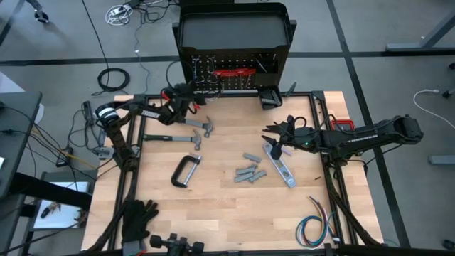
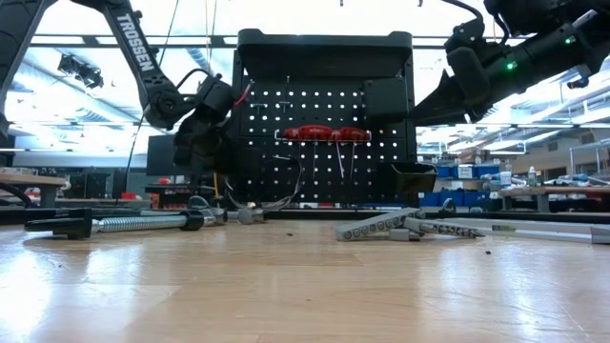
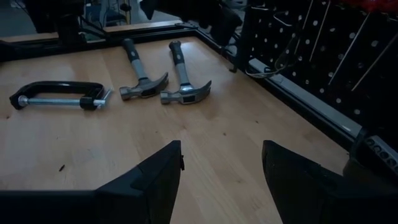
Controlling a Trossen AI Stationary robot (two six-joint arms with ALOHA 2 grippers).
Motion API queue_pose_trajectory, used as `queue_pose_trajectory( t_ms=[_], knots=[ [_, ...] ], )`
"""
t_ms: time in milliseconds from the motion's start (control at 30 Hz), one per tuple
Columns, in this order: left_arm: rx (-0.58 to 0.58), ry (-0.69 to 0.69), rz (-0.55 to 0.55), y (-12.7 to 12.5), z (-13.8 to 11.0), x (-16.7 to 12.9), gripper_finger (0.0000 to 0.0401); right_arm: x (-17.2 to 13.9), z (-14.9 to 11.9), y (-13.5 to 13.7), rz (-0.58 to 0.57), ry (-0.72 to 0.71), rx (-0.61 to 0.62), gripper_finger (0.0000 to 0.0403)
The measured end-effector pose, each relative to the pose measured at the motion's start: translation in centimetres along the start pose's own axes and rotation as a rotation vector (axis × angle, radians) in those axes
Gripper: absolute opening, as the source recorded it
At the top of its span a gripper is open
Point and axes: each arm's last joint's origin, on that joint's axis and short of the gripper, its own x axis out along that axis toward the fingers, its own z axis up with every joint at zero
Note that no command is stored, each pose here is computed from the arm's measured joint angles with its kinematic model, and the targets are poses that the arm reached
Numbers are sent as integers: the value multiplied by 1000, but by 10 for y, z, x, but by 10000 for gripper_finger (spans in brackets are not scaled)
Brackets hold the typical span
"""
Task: Hang tools onto peg board
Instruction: Unhang the left glasses
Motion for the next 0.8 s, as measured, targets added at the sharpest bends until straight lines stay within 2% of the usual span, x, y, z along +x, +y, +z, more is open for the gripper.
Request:
queue_pose_trajectory(
  t_ms=[400, 600, 800],
  knots=[
    [-57, -69, 126, -8, 3, -12, 2, -1, 0, 2, 14, 0, -2, 227],
    [-2, -93, 148, -12, 13, -12, 2, -3, 0, 6, 39, -4, -9, 224],
    [51, -119, 236, -16, 26, -11, 2, -3, -1, 7, 45, -4, -13, 223]
  ],
)
